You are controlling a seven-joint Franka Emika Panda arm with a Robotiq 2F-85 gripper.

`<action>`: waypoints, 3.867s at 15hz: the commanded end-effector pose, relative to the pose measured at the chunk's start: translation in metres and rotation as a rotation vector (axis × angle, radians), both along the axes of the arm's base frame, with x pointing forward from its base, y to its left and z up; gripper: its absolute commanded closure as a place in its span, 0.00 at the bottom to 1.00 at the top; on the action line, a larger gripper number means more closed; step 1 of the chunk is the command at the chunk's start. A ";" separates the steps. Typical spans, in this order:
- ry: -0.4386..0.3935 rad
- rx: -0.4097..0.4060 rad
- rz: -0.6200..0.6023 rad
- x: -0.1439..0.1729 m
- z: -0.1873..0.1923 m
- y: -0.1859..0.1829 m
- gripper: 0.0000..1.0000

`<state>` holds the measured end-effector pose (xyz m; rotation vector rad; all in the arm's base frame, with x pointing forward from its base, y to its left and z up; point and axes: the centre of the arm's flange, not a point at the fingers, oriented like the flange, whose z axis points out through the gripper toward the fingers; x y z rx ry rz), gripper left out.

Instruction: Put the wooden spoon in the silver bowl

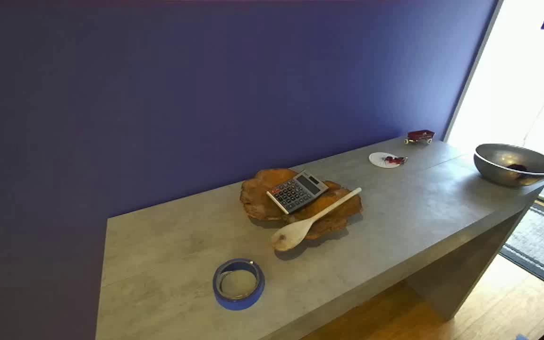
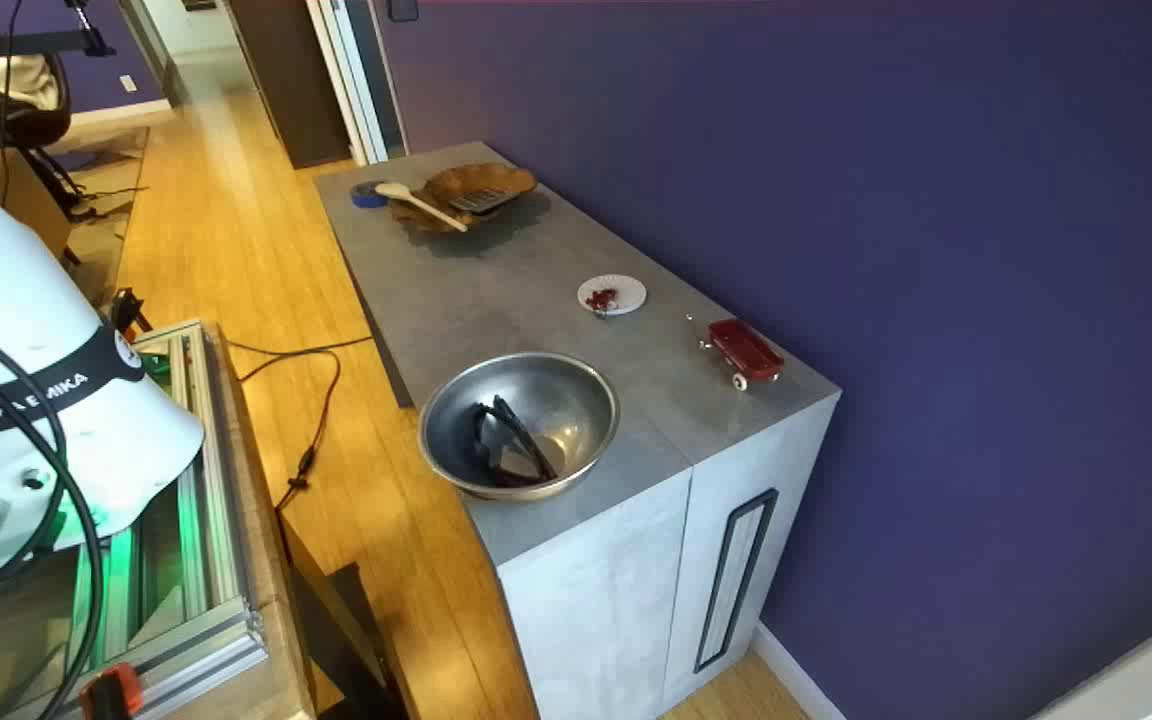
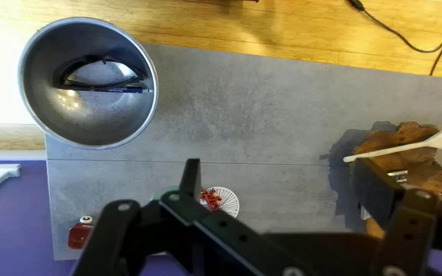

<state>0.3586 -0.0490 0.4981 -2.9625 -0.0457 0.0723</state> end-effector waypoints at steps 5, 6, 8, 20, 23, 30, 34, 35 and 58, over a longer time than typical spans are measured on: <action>0.000 0.000 0.000 0.000 0.000 0.000 0.00; 0.000 0.000 0.000 0.000 0.000 0.000 0.00; 0.000 0.000 0.000 0.000 0.000 0.000 0.00; 0.070 -0.038 0.352 0.067 -0.058 0.141 0.00; 0.065 -0.095 0.527 0.083 -0.093 0.223 0.00; 0.091 -0.107 0.680 0.071 -0.138 0.305 0.00; 0.017 -0.101 0.737 0.083 -0.144 0.309 0.00; -0.033 -0.067 0.797 0.092 -0.158 0.328 0.00; -0.427 0.097 1.351 0.103 -0.321 0.446 0.00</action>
